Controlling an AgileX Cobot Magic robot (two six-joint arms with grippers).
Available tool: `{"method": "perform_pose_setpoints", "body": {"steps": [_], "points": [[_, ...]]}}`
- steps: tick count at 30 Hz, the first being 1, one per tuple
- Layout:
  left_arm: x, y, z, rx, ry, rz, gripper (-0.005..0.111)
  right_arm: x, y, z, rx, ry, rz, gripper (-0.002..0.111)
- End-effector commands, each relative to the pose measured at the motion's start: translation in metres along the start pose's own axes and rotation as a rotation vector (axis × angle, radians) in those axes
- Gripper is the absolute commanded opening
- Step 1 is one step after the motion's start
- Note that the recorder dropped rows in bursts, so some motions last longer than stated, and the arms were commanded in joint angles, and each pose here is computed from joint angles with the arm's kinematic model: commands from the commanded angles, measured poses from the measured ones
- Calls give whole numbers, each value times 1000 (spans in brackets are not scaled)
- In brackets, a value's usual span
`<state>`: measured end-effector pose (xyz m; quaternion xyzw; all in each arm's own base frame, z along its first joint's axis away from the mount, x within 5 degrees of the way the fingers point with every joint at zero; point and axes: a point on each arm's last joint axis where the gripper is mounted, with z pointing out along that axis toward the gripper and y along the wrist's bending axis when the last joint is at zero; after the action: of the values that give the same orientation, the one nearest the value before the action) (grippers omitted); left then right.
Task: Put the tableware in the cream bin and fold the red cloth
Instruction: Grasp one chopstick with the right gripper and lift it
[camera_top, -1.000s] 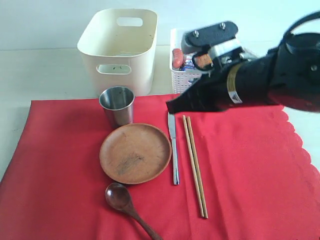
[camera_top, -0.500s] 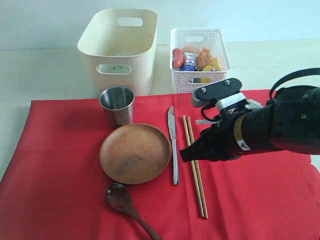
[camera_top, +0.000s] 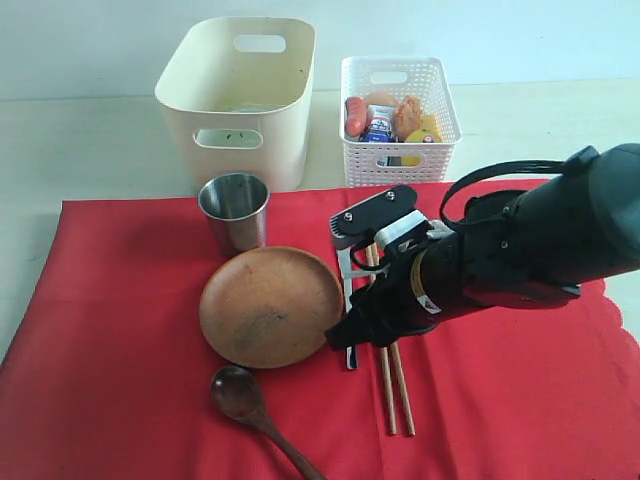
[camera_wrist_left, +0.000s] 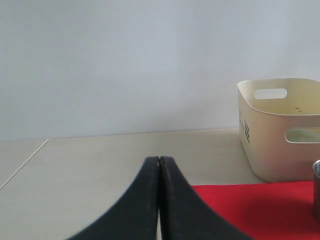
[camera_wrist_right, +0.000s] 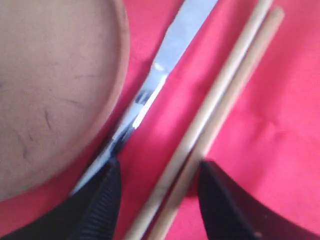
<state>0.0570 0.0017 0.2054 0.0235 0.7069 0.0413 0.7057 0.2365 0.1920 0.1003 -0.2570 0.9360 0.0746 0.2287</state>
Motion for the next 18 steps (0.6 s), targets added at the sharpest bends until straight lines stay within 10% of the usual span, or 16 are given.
{"method": "perform_pose_setpoints", "body": {"steps": [1, 7, 18], "points": [[0, 0, -1, -2, -5, -2, 0, 6, -3, 10, 28, 51, -13, 38], [0, 0, -1, -2, -5, -2, 0, 7, -11, -2, 118, 90, -9, 0], [0, 0, -1, -2, -5, -2, 0, -16, -27, -72, 269, -58, -5, 0]]}}
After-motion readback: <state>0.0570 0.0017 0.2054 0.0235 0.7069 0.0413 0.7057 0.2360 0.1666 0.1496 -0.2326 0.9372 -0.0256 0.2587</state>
